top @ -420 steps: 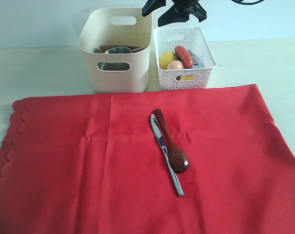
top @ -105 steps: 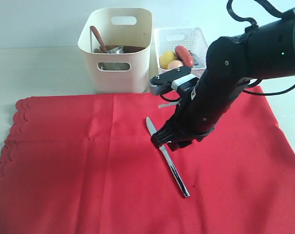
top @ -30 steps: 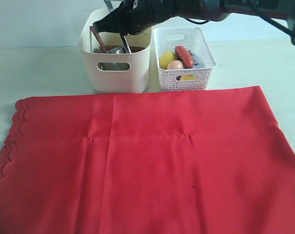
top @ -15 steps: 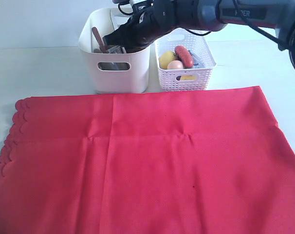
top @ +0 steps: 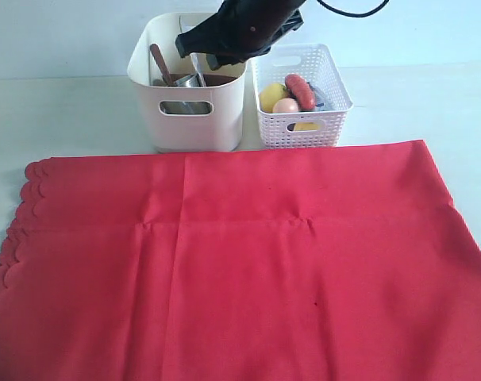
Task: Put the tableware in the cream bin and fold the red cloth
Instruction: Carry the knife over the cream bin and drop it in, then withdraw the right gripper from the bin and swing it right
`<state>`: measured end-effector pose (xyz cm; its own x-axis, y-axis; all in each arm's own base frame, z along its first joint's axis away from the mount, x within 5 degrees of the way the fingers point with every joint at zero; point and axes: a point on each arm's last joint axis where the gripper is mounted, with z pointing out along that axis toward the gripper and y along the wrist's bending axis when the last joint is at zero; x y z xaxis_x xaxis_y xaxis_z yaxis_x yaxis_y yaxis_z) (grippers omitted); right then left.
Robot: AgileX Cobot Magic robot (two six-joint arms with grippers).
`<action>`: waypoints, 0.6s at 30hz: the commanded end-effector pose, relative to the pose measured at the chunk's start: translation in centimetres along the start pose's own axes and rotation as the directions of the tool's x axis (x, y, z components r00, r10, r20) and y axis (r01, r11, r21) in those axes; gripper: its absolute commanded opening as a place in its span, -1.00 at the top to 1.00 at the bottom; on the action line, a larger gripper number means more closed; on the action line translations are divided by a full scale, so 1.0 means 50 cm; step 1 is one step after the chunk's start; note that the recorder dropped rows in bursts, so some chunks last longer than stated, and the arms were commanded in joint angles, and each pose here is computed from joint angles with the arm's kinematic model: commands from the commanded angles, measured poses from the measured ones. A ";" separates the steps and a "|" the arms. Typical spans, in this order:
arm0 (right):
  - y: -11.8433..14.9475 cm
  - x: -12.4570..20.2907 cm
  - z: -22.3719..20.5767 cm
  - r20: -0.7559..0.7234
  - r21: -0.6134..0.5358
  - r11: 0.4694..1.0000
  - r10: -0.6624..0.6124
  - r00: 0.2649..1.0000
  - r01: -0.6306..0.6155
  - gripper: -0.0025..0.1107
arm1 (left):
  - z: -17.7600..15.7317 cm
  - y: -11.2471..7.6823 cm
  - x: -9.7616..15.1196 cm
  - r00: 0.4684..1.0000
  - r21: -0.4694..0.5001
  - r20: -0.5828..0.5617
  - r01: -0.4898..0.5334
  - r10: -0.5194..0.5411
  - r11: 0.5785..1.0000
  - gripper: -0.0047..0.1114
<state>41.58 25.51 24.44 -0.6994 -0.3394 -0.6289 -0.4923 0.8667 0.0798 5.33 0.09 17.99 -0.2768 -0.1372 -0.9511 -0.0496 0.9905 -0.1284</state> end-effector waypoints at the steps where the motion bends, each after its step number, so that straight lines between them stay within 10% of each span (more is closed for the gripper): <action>1: -0.003 -0.002 -0.043 -0.058 0.003 1.000 0.000 0.998 0.000 0.37 | -0.001 -0.001 -0.001 1.000 0.005 0.011 0.000 0.000 1.000 0.92; 18: -0.004 -0.004 -0.160 -0.141 0.037 0.996 -0.077 0.987 0.083 0.96 | -0.001 -0.001 -0.001 1.000 0.005 0.011 0.002 -0.002 1.000 0.92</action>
<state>38.15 23.20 29.07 -0.7553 -0.4279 -0.4965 -0.5114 0.8585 0.0380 5.33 0.09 17.99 -0.2768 -0.1372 -0.9511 -0.0496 0.9905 -0.1284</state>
